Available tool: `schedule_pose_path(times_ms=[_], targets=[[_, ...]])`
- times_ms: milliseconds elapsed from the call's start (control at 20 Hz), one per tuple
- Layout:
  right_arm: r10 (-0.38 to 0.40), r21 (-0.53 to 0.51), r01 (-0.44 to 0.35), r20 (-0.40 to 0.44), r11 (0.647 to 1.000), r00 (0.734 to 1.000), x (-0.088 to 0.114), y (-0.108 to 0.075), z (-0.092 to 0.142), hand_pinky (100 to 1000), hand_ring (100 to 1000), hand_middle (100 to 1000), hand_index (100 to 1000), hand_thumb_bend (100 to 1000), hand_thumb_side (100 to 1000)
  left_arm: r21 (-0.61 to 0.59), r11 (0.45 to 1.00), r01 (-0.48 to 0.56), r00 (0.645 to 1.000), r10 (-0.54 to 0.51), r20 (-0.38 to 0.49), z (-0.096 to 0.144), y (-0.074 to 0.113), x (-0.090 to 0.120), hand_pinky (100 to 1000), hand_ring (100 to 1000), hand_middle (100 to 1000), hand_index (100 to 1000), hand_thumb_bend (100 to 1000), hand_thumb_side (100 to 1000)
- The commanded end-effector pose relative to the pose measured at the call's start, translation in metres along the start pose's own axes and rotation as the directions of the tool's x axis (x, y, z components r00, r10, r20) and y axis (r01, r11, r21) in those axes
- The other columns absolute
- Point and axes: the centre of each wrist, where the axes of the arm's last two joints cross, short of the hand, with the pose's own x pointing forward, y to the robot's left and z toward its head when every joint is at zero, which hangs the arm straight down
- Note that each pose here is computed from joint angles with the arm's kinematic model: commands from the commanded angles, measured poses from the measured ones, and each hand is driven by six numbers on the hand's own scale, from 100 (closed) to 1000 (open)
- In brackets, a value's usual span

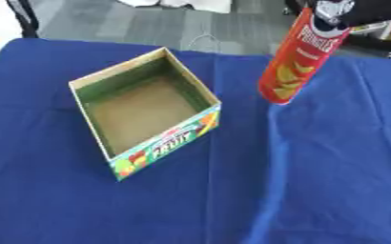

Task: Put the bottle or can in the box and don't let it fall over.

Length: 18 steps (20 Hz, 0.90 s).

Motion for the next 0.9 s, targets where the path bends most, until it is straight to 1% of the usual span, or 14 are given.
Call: schedule_pose_path(times_ms=[50, 200, 350, 500, 700, 900], targets=[[0.001, -0.057, 0.003, 0.076, 0.998, 0.997, 0.023, -0.018, -0.007, 100, 100, 100, 129, 100, 100, -0.012, 0.999, 0.032, 0.999, -0.032, 0.022, -0.003, 0.005, 0.009, 489, 579, 633, 735, 194, 851], [-0.027, -0.059, 0.036, 0.159, 0.998, 0.987, 0.047, -0.016, -0.019, 100, 100, 100, 126, 100, 100, -0.019, 0.999, 0.029, 0.999, -0.028, 0.024, -0.004, 0.004, 0.01, 489, 579, 633, 735, 194, 848], [-0.049, -0.048, 0.061, 0.226, 0.997, 0.973, 0.07, -0.008, -0.03, 100, 100, 100, 125, 100, 100, -0.026, 0.999, 0.026, 0.999, -0.025, 0.023, -0.004, 0.004, 0.01, 490, 579, 633, 735, 194, 847], [-0.077, -0.028, 0.089, 0.292, 0.996, 0.953, 0.092, 0.001, -0.039, 100, 100, 100, 125, 100, 100, -0.026, 0.999, 0.024, 1.0, -0.023, 0.02, -0.005, 0.003, 0.011, 490, 580, 634, 736, 196, 845], [-0.101, -0.015, 0.114, 0.348, 0.993, 0.932, 0.116, 0.012, -0.047, 100, 100, 100, 124, 100, 100, -0.025, 0.999, 0.021, 0.999, -0.021, 0.024, -0.007, 0.003, 0.013, 491, 580, 634, 735, 196, 843], [-0.097, -0.039, 0.122, 0.386, 0.992, 0.917, 0.135, 0.021, -0.054, 100, 100, 100, 123, 100, 100, -0.04, 0.999, 0.012, 0.999, -0.011, 0.033, -0.011, 0.0, 0.015, 490, 578, 632, 735, 196, 845]])
